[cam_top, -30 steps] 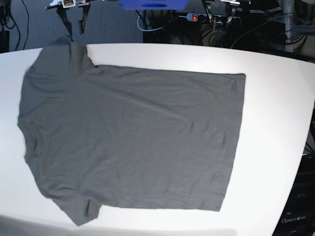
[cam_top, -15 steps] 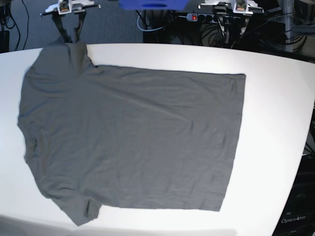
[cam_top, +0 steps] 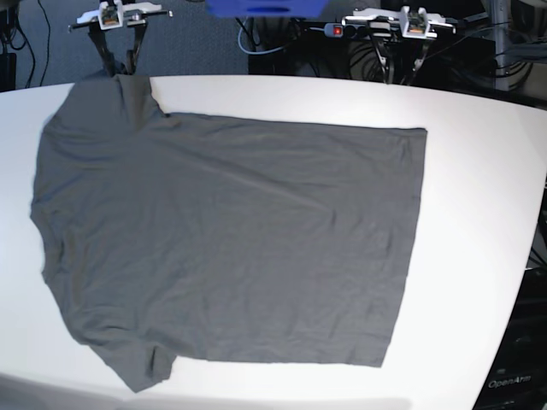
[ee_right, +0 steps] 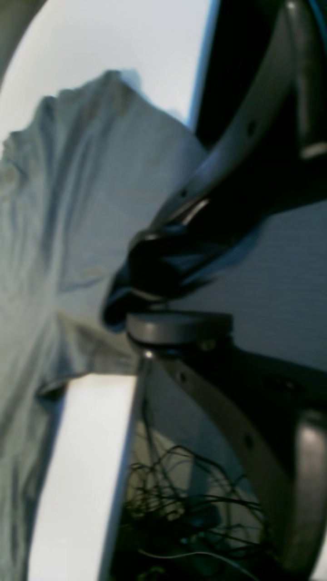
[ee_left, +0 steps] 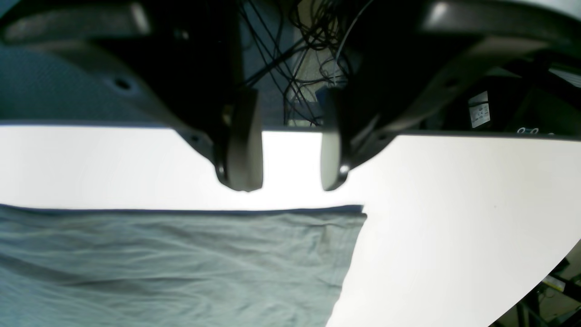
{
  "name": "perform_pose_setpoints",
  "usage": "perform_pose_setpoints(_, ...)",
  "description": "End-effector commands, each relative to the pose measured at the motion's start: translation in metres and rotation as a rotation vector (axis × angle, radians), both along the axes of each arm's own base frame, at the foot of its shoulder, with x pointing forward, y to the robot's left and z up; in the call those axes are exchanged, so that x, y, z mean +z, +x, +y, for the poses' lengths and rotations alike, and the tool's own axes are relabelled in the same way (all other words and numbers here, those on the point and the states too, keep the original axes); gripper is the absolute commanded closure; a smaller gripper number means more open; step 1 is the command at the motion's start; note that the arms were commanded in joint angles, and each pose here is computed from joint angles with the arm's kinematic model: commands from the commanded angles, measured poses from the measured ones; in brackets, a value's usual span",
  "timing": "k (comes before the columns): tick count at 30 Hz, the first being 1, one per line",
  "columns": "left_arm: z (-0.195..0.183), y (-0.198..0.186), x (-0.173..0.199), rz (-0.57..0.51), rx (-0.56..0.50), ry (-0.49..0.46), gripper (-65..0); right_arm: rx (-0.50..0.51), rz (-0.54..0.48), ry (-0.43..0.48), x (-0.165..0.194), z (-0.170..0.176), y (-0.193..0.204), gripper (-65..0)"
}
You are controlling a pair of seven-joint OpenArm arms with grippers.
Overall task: Fold the T-shirt properly
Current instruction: 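Lower the right gripper onto the shirt's shoulder edge and pinch it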
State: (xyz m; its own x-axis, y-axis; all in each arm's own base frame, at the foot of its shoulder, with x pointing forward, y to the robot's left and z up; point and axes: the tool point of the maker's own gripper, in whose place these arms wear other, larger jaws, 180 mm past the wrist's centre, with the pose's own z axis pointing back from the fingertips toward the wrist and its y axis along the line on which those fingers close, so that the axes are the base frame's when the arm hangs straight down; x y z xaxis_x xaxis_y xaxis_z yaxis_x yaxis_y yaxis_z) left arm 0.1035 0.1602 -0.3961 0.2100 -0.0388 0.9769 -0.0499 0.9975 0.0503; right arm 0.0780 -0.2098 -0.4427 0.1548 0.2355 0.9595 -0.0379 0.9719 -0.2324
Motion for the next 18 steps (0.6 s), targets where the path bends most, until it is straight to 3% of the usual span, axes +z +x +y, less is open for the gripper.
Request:
perform_pose_setpoints(1, 0.001, -0.002, 0.007, -0.027, -0.001, 0.006, -21.2, 0.012, -0.030, -0.019, 0.009, -0.007, 0.001, -20.7)
perform_pose_setpoints(18, 0.001, -0.002, 0.007, -0.027, 0.003, 0.006, -21.2, 0.028, -0.036, -0.048, 0.011, -0.019, 0.008, -19.6)
